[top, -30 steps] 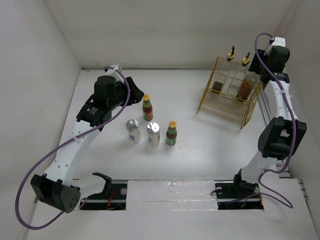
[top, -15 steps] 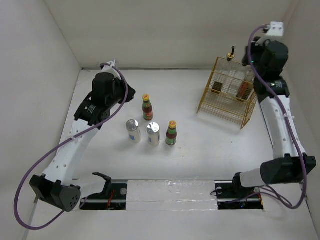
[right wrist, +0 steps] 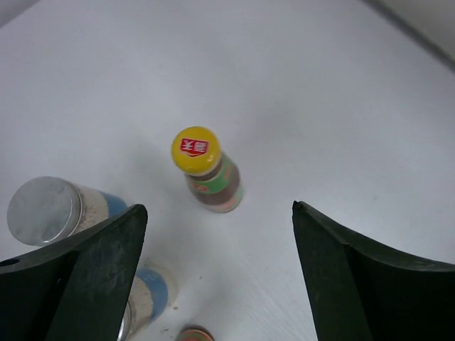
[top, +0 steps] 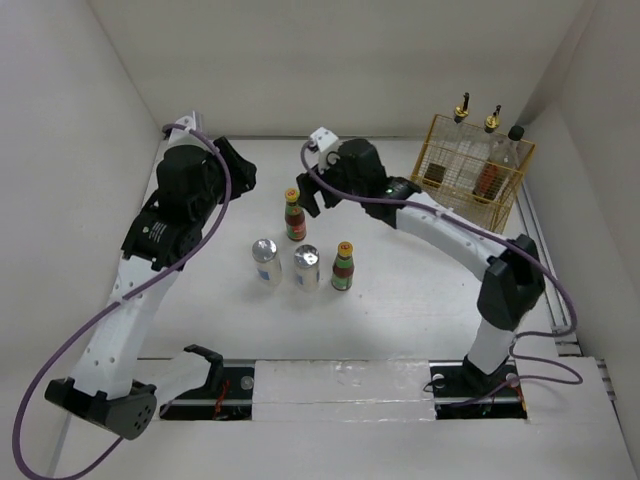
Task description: Organize the condiment bottles
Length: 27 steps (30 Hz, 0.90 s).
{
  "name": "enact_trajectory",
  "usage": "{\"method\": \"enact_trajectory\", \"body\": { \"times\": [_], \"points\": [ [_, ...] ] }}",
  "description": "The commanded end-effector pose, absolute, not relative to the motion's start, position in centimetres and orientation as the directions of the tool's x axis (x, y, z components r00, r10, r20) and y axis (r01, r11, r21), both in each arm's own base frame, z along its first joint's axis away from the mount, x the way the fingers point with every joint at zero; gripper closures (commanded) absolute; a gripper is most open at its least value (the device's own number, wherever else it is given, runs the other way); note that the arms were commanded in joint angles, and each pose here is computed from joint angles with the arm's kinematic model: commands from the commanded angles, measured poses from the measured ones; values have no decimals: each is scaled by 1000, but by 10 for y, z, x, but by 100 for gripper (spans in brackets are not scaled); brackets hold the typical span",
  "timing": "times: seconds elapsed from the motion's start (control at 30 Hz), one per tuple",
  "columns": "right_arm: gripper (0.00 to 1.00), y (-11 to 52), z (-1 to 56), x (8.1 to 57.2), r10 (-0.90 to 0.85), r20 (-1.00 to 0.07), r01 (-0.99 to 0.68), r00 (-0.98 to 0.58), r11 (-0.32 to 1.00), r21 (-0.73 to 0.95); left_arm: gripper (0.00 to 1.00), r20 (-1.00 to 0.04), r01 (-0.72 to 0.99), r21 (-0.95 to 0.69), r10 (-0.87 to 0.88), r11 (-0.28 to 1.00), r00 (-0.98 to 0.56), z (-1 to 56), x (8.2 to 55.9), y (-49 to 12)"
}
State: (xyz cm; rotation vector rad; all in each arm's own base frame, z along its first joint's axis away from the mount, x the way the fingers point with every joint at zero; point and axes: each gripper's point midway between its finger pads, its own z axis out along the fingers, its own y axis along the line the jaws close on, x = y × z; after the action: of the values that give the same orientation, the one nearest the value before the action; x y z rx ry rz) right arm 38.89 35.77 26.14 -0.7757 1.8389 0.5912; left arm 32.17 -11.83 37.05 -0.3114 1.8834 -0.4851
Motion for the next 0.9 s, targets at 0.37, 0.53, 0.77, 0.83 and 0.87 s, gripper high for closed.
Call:
{"method": "enact_trajectory", "body": {
  "times": [0.37,0.53,0.77,0.83,0.87],
  "points": [
    [22,433,213,403,-304,-917,-793,-260,609,23,52,-821,-17,-496,-476,868,-317,374,293,-100],
    [36,443,211,422,-271,-932,-770,-239,638,12,52,-805,8,-509,-473,861,-359,362,293,-109],
    [76,440,241,422,-201,-957,-752,-210,659,27,52,-808,18,-502,-462,865,-366,355,293,-111],
    [83,436,267,418,-171,-969,-752,-180,658,24,50,-806,26,-505,-460,863,-371,353,293,-113],
    [84,433,279,415,-157,-973,-753,-166,658,23,49,-811,30,-498,-453,867,-370,353,297,-114]
  ]
}}
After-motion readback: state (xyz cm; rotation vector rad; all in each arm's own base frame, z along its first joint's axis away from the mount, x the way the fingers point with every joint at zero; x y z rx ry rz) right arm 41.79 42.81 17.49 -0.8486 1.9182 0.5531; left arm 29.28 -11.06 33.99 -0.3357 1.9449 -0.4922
